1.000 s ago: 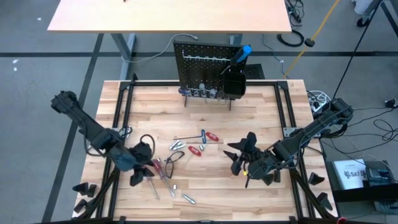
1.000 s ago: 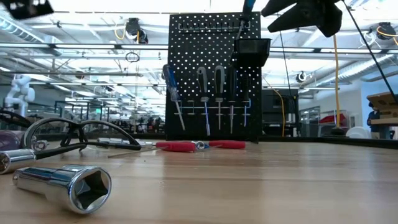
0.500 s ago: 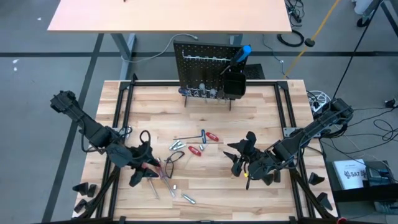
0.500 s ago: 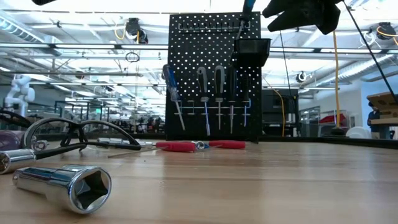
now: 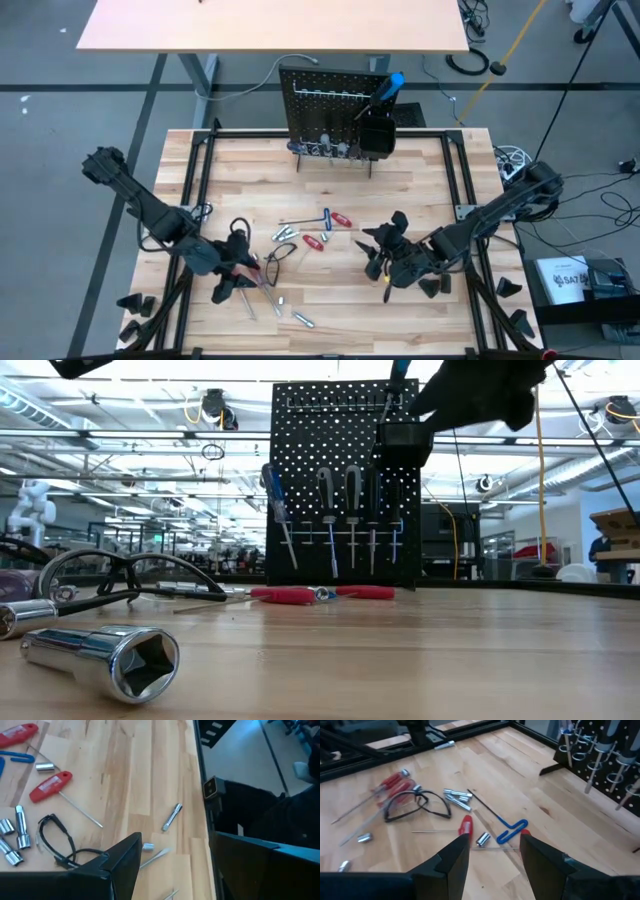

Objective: Hang tools onto peg board
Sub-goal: Hang the red screwdriver onto the peg board

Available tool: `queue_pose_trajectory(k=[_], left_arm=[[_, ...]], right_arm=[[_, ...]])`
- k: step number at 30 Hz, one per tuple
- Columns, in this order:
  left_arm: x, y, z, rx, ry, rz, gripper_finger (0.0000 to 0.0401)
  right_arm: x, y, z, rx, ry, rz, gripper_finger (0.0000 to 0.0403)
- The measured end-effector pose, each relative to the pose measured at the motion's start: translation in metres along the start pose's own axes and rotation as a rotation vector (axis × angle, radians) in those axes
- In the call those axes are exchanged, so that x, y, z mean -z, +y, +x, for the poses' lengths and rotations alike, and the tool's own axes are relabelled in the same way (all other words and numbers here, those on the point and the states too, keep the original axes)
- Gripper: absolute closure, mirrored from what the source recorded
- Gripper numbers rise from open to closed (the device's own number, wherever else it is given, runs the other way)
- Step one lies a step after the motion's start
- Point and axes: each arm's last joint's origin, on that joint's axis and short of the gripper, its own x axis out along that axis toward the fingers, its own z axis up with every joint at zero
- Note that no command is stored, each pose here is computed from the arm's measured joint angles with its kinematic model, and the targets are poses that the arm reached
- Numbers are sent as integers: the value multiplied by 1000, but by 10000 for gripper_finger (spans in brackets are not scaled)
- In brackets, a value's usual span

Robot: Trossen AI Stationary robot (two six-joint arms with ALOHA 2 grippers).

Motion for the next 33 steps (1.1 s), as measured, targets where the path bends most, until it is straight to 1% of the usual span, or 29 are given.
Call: queue_pose_trajectory(k=[2, 4, 8, 11, 13, 17, 18, 20, 23, 27, 33], left_arm=[[1, 0, 2, -9, 10, 0, 161], [2, 0, 4, -14, 21, -37, 161], [8, -1, 9, -6, 102, -126, 161], [14, -3, 14, -34, 151, -216, 161], [19, -2, 18, -94, 172, -318, 161], [27, 6, 29, -309, 113, -621, 161], [29, 7, 33, -341, 108, -693, 161], [33, 6, 42, -374, 119, -774, 161], [38, 6, 55, -408, 170, -833, 161], [46, 7, 69, -473, 209, -865, 161], [53, 11, 80, -542, 265, -858, 161]], right_arm=[[0, 0, 7, 15, -2, 11, 234], [0, -1, 15, 31, -5, 17, 234], [-3, -3, 28, 55, -22, -11, 234], [-10, -7, 36, 68, -41, -24, 234], [-15, -10, 41, 75, -58, 4, 234], [-24, -14, 49, 48, -72, 65, 234], [-26, -14, 51, 26, -61, 78, 234], [-28, -17, 55, -8, -31, 88, 234], [-30, -20, 59, -32, -5, 97, 234], [-30, -21, 60, -42, 7, 99, 234], [-30, -21, 60, -44, 12, 95, 234]])
